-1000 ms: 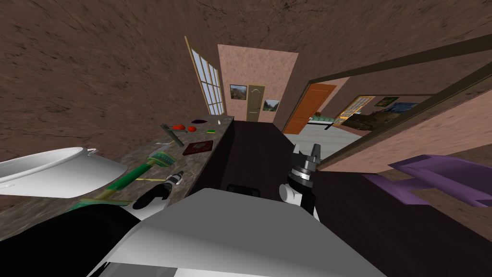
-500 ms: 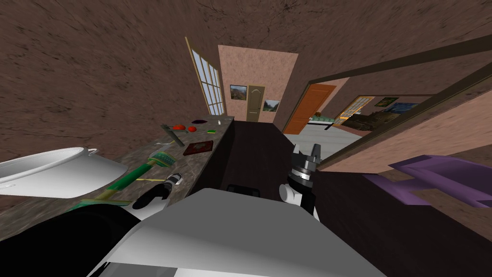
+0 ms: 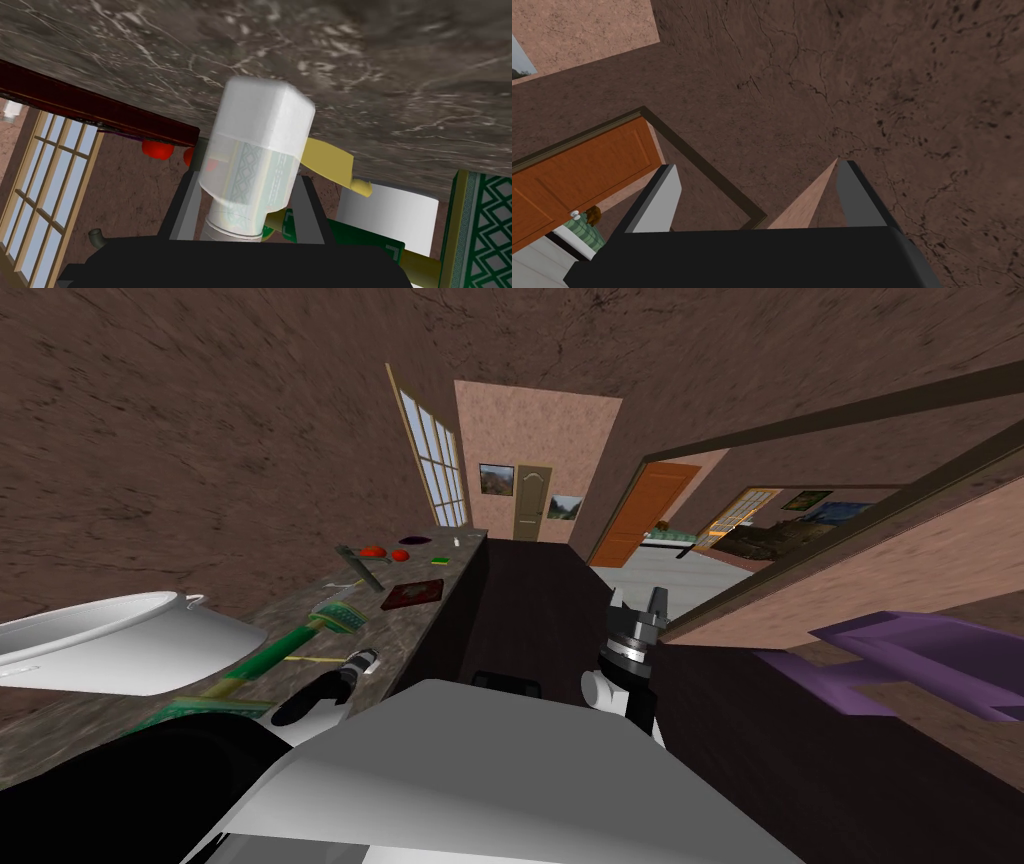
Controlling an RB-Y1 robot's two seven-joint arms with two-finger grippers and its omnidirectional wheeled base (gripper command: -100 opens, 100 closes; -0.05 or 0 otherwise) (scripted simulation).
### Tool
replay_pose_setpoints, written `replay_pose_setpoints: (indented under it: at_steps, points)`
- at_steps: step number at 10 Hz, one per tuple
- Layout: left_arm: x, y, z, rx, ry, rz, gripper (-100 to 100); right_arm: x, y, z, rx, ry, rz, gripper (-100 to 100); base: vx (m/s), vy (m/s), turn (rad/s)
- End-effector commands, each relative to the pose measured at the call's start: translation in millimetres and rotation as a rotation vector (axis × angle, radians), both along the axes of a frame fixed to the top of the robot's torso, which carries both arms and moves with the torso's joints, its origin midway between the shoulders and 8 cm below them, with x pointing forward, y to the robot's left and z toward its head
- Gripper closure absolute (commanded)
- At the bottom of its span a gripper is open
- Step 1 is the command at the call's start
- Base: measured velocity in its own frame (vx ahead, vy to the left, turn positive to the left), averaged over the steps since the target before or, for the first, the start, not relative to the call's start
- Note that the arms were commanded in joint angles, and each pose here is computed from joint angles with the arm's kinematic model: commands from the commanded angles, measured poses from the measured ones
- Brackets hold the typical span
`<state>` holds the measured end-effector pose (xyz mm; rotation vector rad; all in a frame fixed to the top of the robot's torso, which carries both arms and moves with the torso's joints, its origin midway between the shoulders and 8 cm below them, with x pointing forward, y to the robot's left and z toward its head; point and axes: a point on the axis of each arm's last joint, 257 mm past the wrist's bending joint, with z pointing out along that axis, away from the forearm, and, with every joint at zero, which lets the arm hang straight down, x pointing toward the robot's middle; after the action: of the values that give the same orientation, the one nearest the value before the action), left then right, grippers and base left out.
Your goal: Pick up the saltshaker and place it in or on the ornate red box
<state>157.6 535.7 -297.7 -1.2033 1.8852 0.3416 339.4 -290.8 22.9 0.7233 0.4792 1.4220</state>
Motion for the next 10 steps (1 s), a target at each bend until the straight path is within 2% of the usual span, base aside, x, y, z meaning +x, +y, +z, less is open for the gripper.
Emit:
replay_pose_setpoints:
  at_steps: [1,2,4,6,9,10]
  points:
    - [0,0.0,0,0.0,0.0,0.0,0,0,0,0,0.0,0.0,0.0,0,0.0,0.0,0.0]
    - [11,10.3,17,0.05,-0.025,-0.023,100,0,0,0,0.0,0.0,0.0,0,0.045,0.114,0.019]
    - [30,19.2,38,0.108,-0.064,-0.066,100,0,0,0,0.0,0.0,0.0,0,0.101,0.173,-0.004]
    - [53,24.3,57,0.164,-0.112,-0.123,100,0,0,0,0.0,0.0,0.0,0,0.051,0.108,0.003]
    - [92,25.0,81,0.234,-0.186,-0.225,100,0,0,0,0.0,0.0,0.0,0,0.03,0.017,0.012]
    - [94,23.8,84,0.239,-0.194,-0.234,100,0,0,0,0.0,0.0,0.0,0,0.013,-0.007,-0.005]
